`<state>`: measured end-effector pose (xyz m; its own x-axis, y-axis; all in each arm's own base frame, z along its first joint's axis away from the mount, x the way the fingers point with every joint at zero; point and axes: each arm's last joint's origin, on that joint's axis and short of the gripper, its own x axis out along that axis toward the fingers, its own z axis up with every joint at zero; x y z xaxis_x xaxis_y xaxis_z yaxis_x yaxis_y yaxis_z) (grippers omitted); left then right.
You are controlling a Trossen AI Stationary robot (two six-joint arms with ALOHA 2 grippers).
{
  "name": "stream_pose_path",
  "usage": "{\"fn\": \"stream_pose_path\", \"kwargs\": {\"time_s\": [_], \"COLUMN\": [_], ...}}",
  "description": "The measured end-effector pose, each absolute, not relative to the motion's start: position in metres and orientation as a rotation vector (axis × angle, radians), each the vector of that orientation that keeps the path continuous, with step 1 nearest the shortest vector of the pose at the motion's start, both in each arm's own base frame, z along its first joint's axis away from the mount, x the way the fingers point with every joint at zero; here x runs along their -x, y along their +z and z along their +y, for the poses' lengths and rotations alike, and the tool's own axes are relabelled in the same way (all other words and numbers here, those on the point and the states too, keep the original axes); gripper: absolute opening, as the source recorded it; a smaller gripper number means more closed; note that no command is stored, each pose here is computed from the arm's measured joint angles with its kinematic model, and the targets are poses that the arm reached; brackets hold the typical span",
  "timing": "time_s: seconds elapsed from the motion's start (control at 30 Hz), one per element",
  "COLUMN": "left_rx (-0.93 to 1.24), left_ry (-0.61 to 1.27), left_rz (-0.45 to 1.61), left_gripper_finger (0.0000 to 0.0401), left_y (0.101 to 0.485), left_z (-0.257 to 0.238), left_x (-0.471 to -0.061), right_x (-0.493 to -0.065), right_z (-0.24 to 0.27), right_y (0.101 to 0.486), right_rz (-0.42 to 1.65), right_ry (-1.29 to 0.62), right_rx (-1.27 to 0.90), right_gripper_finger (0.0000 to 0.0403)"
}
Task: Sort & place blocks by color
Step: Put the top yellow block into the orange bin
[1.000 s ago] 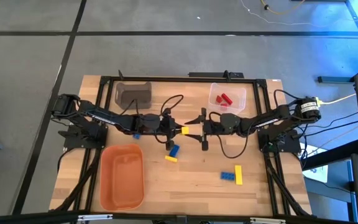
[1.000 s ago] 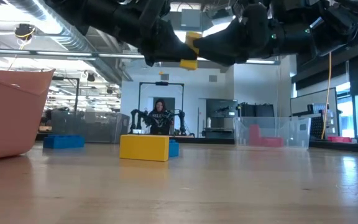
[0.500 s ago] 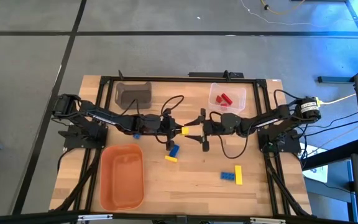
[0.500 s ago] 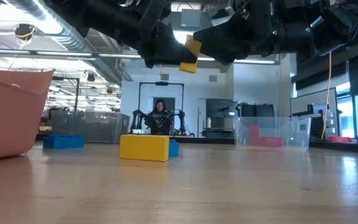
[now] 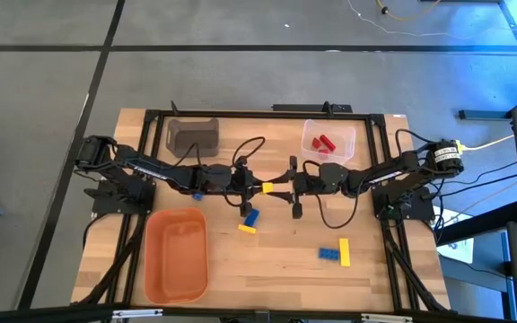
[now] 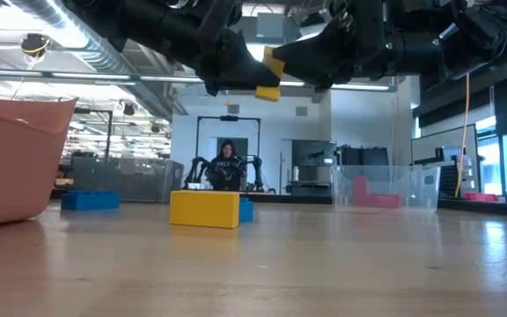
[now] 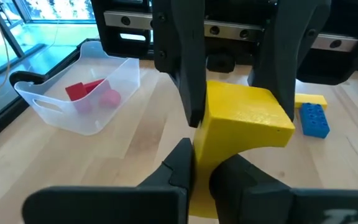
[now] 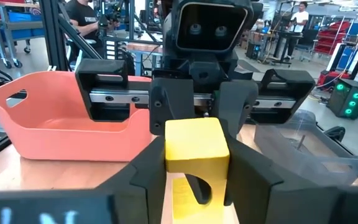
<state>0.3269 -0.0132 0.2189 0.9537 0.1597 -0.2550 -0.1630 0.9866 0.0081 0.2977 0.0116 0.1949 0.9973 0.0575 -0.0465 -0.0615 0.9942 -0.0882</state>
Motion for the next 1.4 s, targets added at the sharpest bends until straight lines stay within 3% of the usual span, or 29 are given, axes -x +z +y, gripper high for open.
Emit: {"fn": "stream_pose_path", "kwargs": {"time_s": [0.47, 0.73, 1.13, 1.4], "left_rx": [-0.015, -0.031, 0.004, 0.021], "left_ry": [0.174, 0.245, 0.301, 0.3], "left_rz": [0.331, 0.393, 0.054, -0.026], "left_gripper_finger": [0.0133, 0.0138, 0.0139, 0.0139], "left_y": [0.223, 0.244, 0.24, 0.241], "left_z": [-0.014, -0.011, -0.005, -0.004], "left_x": [-0.317, -0.281, -0.198, -0.185], "right_x": [-0.297, -0.274, -0.186, -0.175], "right_z": [0.011, 0.007, -0.002, -0.002], "right_y": [0.192, 0.202, 0.199, 0.198], "right_rz": [0.09, 0.159, -0.02, -0.082], "right_ry": [0.059, -0.028, -0.243, -0.24], "right_rx": [0.088, 0.127, 0.103, 0.069], "right_gripper_finger": [0.0136, 0.0136, 0.0136, 0.0136]}}
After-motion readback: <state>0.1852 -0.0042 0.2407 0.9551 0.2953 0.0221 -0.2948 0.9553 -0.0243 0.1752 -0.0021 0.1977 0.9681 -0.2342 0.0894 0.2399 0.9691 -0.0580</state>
